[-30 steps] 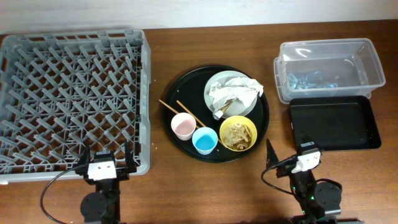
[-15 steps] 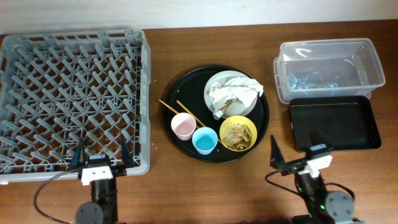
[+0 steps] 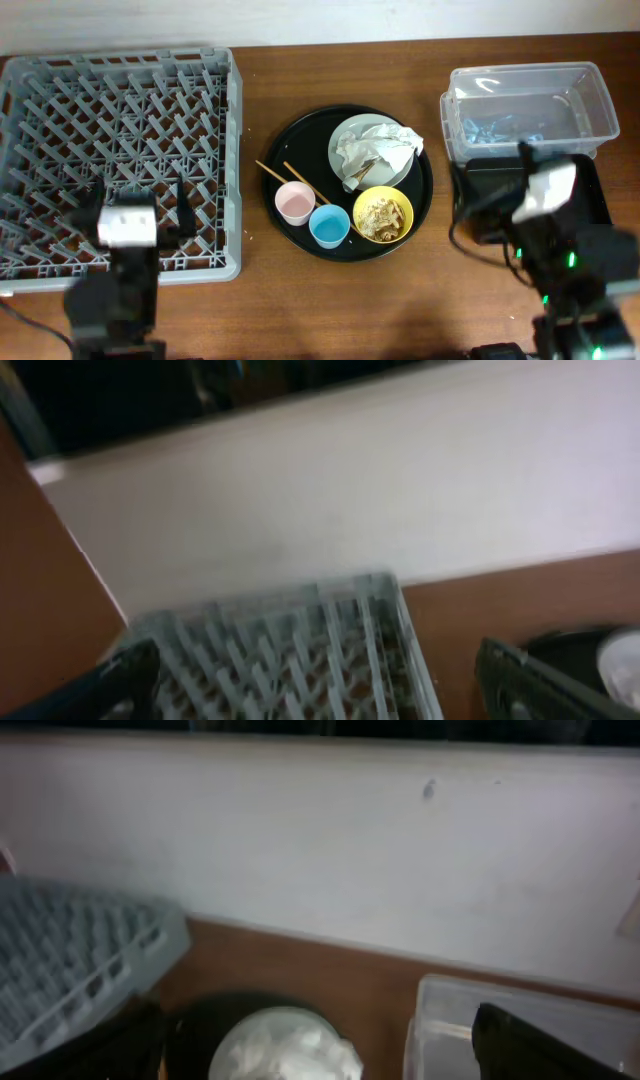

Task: Sort waste into correct bins and load items into the dishwasher rack
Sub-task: 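Reach the right gripper to the white tissue on the plate and grasp it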

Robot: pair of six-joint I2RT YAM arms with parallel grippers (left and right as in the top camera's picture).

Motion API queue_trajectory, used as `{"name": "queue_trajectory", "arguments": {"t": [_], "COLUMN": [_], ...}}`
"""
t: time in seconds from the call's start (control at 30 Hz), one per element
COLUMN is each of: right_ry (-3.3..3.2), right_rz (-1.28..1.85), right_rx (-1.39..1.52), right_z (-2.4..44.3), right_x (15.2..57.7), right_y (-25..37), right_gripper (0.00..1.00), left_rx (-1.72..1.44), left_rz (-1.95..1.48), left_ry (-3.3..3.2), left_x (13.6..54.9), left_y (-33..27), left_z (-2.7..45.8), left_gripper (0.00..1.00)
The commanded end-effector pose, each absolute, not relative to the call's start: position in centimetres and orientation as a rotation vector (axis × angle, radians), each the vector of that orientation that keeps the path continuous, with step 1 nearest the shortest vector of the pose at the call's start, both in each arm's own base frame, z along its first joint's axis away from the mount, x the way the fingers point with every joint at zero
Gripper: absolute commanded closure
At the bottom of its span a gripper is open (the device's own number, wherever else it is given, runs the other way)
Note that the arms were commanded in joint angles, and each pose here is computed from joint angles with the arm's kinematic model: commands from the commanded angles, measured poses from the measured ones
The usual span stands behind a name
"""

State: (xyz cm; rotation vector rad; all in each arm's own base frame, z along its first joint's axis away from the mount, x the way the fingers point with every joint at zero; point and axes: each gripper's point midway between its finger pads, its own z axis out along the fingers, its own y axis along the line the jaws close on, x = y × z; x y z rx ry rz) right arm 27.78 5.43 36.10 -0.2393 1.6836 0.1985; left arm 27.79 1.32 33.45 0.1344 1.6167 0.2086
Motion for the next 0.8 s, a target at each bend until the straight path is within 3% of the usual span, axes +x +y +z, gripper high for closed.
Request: {"name": "queue_trajectory", "arguments": {"t": [0.0,0.2,0.43,0.6,0.77], "right_ry": [1.784,1.974,2.121,2.270,2.286], "right_rz": [0.242,0.378,0.595,0.776,0.547], "right_rx": [-0.270,-0.295,-0.257,0.320,0.782], "right_z": [37.5,35.4,30.2,24.6,18.4], "right_x": [30.1,34.2,37.7,42.3,44.7], "right_y": [6.3,8.1,10.5,10.1,9.6], "right_gripper": [0.02,0.01,0.02,0.02,0.02], "left_rx": [0.215,0.327,0.323,0.341,0.341], "left_rz": [0.157,-0.049,-0.092,-0.244,-0.244], "left_ry": [1.762,2.132,2.355,2.392,2.393], "left_x": [31.7,38.7,43.3,44.1,44.1], "left_y": [0.4,-1.8,-1.4,-3.2,-3.2], "left_z": [36.0,34.2,29.3,27.2,27.1], "left_gripper": [0.01,0.01,0.01,0.01,0.01]}}
